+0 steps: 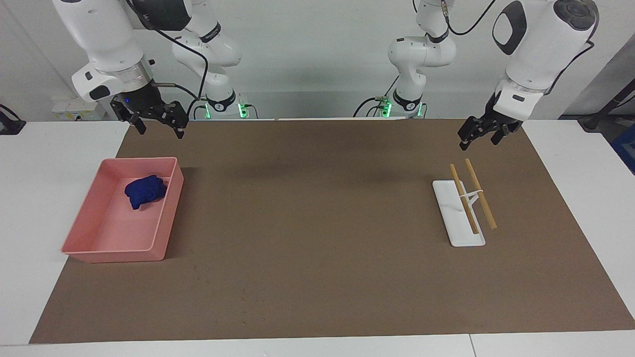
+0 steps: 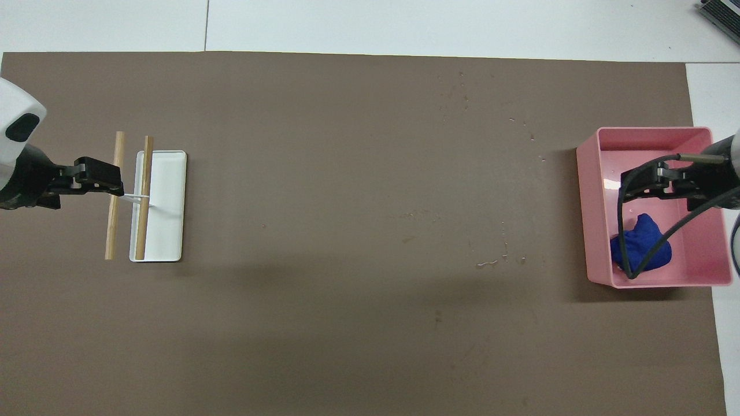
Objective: Wipe water with towel using both arms
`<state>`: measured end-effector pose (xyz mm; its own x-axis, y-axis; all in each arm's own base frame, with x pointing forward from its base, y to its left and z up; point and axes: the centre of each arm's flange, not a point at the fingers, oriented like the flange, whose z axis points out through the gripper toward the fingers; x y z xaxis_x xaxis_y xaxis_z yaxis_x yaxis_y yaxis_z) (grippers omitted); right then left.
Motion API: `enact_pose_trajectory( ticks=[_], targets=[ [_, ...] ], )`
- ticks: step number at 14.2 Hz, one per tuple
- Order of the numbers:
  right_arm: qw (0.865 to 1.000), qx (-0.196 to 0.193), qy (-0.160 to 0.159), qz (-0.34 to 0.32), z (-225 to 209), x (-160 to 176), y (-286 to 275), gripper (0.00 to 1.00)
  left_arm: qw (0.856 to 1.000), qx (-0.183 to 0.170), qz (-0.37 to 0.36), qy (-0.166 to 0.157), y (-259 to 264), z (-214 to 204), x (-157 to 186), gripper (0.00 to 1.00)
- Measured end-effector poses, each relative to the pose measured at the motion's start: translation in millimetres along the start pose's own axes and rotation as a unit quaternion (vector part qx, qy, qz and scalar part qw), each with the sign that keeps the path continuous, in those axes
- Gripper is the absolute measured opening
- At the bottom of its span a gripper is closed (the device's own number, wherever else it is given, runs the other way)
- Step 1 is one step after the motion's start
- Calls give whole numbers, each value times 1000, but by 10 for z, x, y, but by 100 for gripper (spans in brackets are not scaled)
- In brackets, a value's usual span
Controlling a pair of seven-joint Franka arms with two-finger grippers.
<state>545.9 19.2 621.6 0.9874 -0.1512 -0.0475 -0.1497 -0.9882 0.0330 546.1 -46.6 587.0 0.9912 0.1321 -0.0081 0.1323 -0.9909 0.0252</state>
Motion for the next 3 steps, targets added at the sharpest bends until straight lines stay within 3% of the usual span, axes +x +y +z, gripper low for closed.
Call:
enact_pose_trajectory(
  ticks=[3],
  targets=[
    [1000,1,0,-1,-1,-1,-3,100,1000,0,1,0,11,0,-2,100]
  ],
)
